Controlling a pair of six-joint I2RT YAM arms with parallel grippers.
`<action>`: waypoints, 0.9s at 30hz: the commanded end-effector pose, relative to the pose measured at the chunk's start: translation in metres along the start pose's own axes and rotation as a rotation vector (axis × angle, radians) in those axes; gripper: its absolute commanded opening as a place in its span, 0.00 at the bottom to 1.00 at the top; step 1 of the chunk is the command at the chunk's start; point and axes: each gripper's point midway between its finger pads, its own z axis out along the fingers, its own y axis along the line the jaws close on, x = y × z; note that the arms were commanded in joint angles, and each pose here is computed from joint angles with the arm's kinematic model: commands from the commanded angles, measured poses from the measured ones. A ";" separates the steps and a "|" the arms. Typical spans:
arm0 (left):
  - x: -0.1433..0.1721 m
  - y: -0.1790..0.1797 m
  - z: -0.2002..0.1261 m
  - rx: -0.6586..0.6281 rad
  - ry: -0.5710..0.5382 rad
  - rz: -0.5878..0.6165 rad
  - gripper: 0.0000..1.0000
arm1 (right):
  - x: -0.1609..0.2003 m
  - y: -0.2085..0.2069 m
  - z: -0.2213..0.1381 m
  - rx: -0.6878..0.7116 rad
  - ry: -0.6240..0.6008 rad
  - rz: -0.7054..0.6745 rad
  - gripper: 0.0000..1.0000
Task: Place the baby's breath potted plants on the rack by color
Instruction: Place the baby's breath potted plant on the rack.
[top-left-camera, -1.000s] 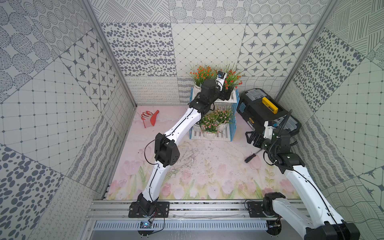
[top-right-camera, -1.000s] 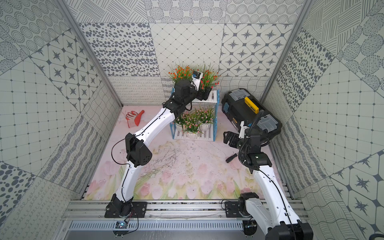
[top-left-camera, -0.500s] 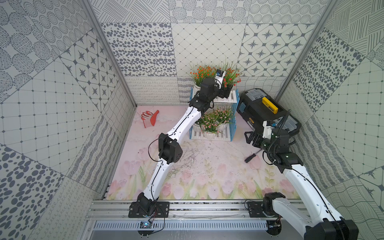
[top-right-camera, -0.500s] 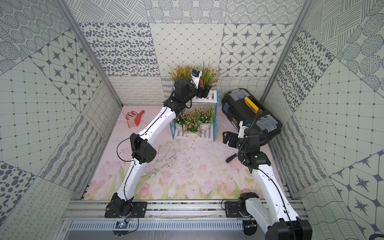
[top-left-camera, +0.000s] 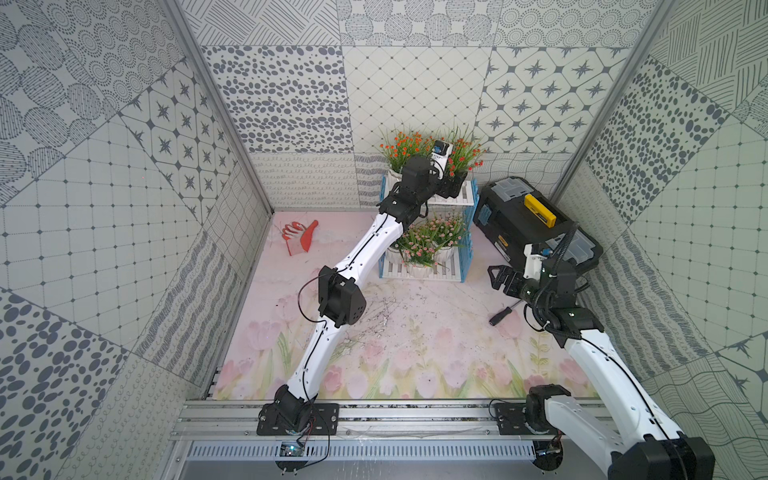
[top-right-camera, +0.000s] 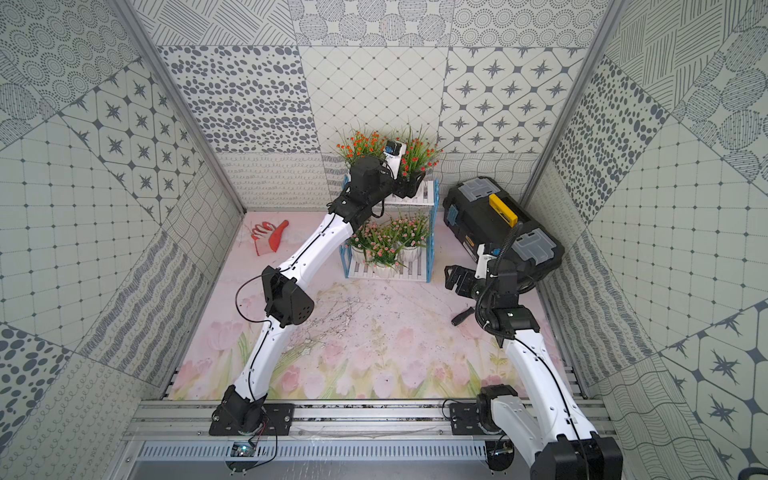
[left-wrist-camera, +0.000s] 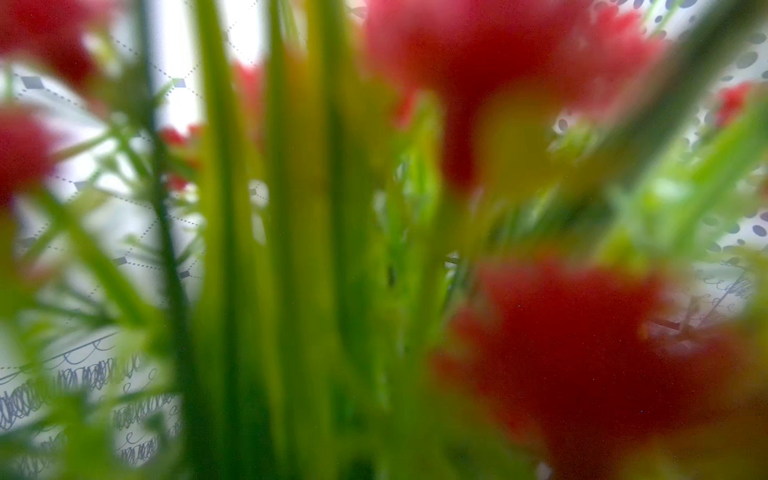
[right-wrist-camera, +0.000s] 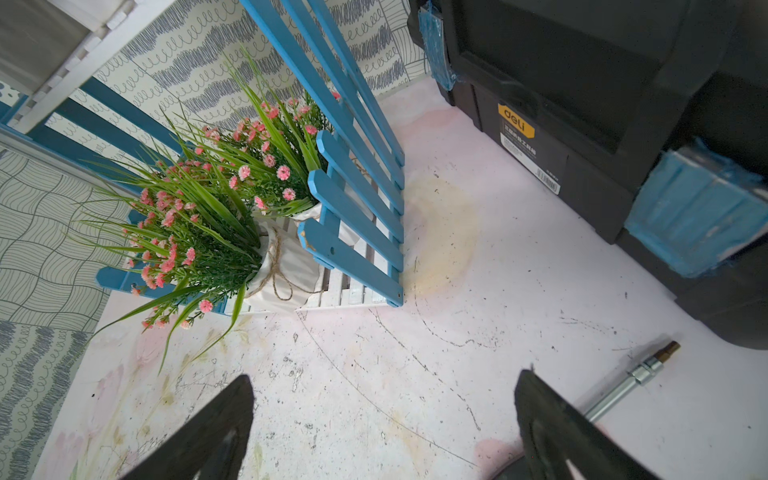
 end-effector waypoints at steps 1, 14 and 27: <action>-0.017 0.008 -0.001 0.005 -0.070 0.018 0.92 | -0.005 0.002 -0.001 -0.015 -0.034 -0.021 0.98; -0.024 0.009 -0.005 0.008 -0.074 0.065 0.98 | -0.006 0.006 -0.001 -0.041 -0.042 -0.022 0.98; -0.032 0.012 -0.010 -0.046 -0.129 0.074 0.98 | -0.005 0.009 -0.004 -0.059 -0.053 -0.028 0.98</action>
